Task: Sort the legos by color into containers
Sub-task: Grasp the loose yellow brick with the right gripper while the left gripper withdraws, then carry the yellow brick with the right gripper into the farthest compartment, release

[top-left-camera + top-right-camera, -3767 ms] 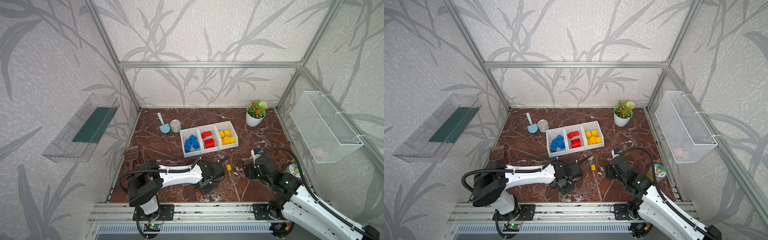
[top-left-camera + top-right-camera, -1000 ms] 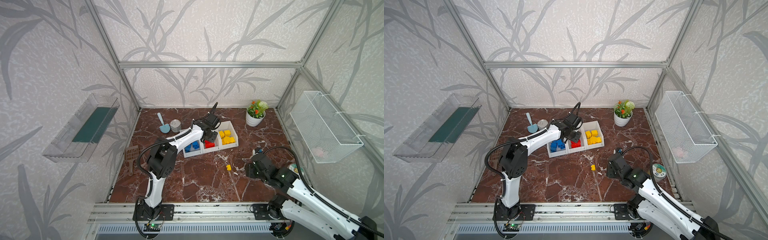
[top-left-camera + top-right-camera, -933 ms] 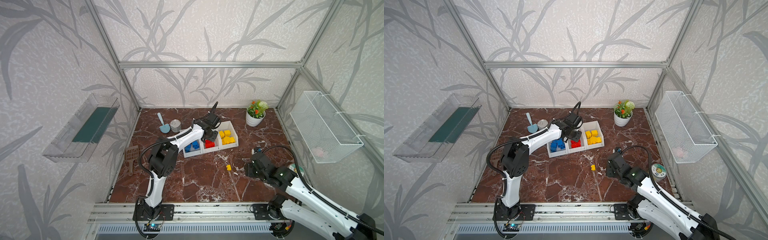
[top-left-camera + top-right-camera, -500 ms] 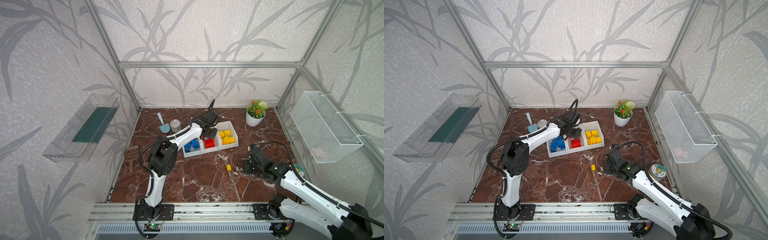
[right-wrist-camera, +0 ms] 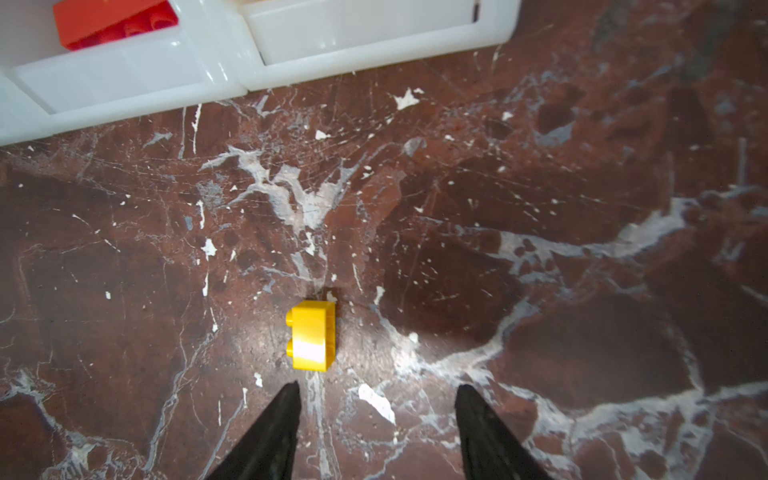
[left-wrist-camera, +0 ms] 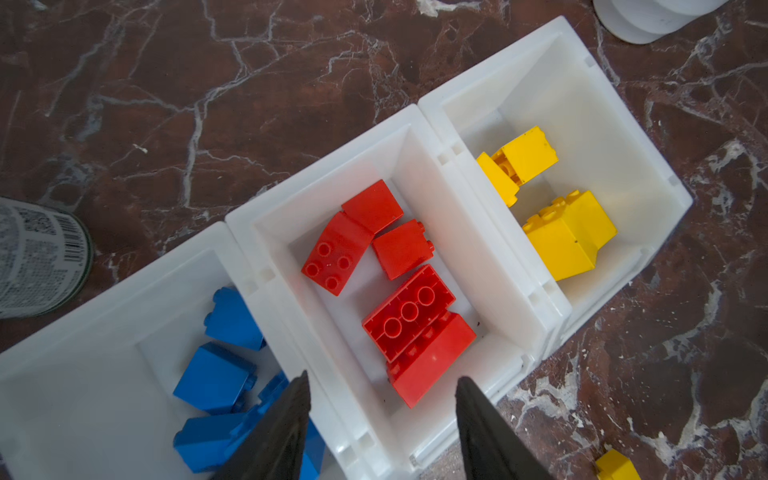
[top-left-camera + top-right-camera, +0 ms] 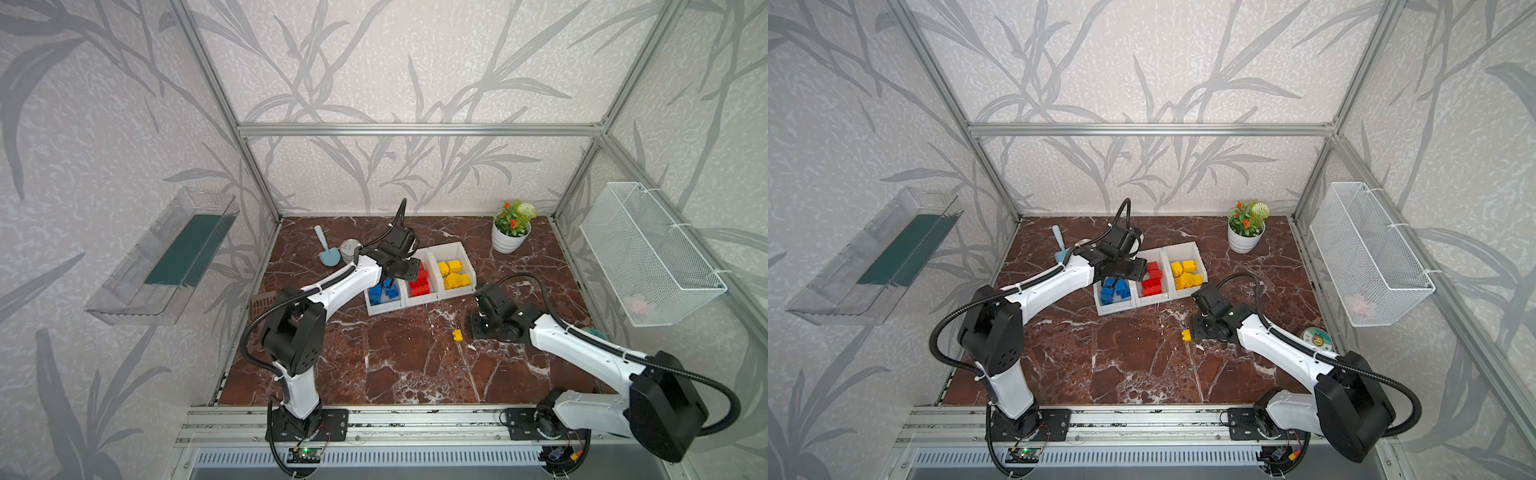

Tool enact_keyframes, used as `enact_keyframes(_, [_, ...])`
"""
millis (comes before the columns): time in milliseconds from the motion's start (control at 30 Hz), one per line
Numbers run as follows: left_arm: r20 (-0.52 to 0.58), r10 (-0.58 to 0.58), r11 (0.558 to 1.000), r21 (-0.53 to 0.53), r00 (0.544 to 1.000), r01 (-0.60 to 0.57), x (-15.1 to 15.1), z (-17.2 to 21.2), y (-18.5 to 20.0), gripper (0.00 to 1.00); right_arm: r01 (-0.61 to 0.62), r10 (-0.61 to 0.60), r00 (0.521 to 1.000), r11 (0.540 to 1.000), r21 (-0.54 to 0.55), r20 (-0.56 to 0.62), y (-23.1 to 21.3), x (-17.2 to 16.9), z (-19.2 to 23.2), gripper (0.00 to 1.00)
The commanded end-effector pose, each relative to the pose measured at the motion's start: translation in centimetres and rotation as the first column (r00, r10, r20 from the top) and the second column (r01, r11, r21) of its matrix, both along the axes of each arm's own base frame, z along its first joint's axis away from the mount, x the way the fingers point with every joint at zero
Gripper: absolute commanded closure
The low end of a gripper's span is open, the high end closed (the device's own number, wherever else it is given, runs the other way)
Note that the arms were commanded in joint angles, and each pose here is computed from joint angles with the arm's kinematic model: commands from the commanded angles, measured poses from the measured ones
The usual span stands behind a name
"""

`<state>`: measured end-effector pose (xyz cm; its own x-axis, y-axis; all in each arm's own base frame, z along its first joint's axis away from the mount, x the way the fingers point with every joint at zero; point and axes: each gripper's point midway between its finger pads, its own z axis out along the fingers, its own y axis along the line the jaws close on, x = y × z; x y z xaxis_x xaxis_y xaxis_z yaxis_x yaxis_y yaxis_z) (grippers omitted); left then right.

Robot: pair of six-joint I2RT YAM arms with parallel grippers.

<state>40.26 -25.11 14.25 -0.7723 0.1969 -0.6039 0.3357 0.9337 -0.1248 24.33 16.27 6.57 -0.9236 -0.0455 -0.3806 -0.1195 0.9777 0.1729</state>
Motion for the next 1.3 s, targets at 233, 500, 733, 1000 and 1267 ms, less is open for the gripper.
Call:
enact_keyframes(233, [0.06,0.067,0.996,-0.056,0.996,-0.064,-1.4,1.7,2.3,0.41,-0.08,0.08,0.994,0.997,0.002,-0.072,3.0,0.5,-2.1,0.45])
enact_keyframes(500, [0.083,0.093,0.993,-0.084,0.992,-0.086,-1.9,2.0,3.2,0.4,-0.09,0.084,0.991,0.995,-0.047,-0.107,3.8,0.5,-3.5,0.5])
enact_keyframes(733, [0.084,0.106,0.991,-0.093,0.991,-0.098,-2.3,2.0,3.7,0.4,-0.114,0.102,0.985,0.99,-0.079,-0.143,3.9,0.2,-4.6,0.59])
enact_keyframes(1000, [0.095,0.13,0.988,-0.102,0.987,-0.12,-2.7,1.9,4.3,0.4,-0.117,0.107,0.986,0.99,-0.075,-0.129,4.2,0.1,-4.3,0.72])
enact_keyframes(1267, [0.12,0.161,0.983,-0.108,0.98,-0.148,-3.2,2.6,5.4,0.4,-0.129,0.128,0.992,0.988,-0.086,-0.022,3.5,2.6,0.5,0.75])
